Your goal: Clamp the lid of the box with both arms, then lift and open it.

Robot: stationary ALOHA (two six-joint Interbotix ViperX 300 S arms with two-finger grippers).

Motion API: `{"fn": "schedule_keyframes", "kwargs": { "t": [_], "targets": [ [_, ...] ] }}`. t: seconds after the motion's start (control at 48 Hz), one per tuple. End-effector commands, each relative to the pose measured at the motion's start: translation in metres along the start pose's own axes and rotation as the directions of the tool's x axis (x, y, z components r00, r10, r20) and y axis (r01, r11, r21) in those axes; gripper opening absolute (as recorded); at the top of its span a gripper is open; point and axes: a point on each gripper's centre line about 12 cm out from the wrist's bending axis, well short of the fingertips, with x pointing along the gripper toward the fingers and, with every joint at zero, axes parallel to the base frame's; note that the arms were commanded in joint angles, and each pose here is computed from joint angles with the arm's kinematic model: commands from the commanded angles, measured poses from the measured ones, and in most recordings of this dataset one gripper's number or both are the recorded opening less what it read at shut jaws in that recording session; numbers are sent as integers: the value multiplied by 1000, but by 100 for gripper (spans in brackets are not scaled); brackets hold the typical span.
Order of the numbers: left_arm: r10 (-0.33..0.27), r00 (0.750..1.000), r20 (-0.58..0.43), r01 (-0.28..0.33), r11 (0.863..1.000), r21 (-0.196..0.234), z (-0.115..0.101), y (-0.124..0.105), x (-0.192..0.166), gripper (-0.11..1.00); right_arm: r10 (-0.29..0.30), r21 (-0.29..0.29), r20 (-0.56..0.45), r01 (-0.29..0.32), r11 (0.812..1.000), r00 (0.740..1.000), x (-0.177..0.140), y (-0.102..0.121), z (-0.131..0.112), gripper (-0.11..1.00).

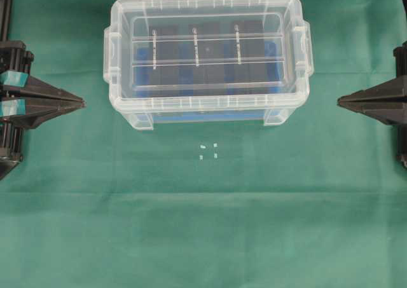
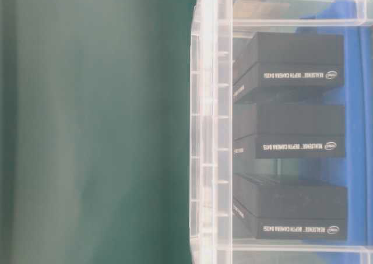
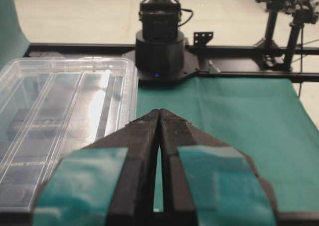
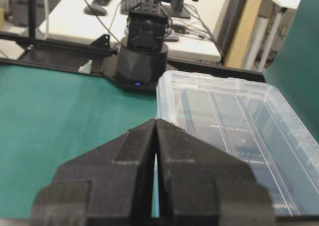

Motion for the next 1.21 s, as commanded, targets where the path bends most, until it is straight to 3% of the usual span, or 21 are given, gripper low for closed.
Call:
{"fn": "schedule_keyframes", "kwargs": {
  "t": [0.0, 0.166, 0.375, 0.604, 0.895, 1.041, 1.186],
  "targets": [
    [-8, 1000, -6, 8, 1000, 10, 8, -1, 3, 1, 0, 11, 12, 0, 1000, 1000, 2, 0, 6, 0],
    [-8, 1000, -14, 8, 1000, 10, 8, -1, 4, 1, 0, 8, -51, 0, 1000, 999, 6, 0, 4, 0],
    [-2, 1000, -15, 2, 1000, 15, 8, 0, 4, 1, -8, 7, -46, 8, 1000, 999, 8, -2, 10, 0],
    [72, 997, -14, -71, 997, 43, 16, 15, 5, 1, -129, -31, -32, 128, 991, 991, 8, -27, 17, 0],
    [206, 978, -43, -203, 977, 59, 24, 42, 3, 1, -292, -69, -50, 288, 955, 955, 2, -61, 19, 0],
    [253, 966, -60, -249, 966, 63, 23, 52, 1, 1, -336, -70, -78, 331, 941, 939, 1, -71, 17, 0],
    [262, 962, -74, -258, 964, 61, 22, 54, 1, 1, -344, -58, -111, 340, 939, 932, 2, -74, 15, 0]
  ]
}}
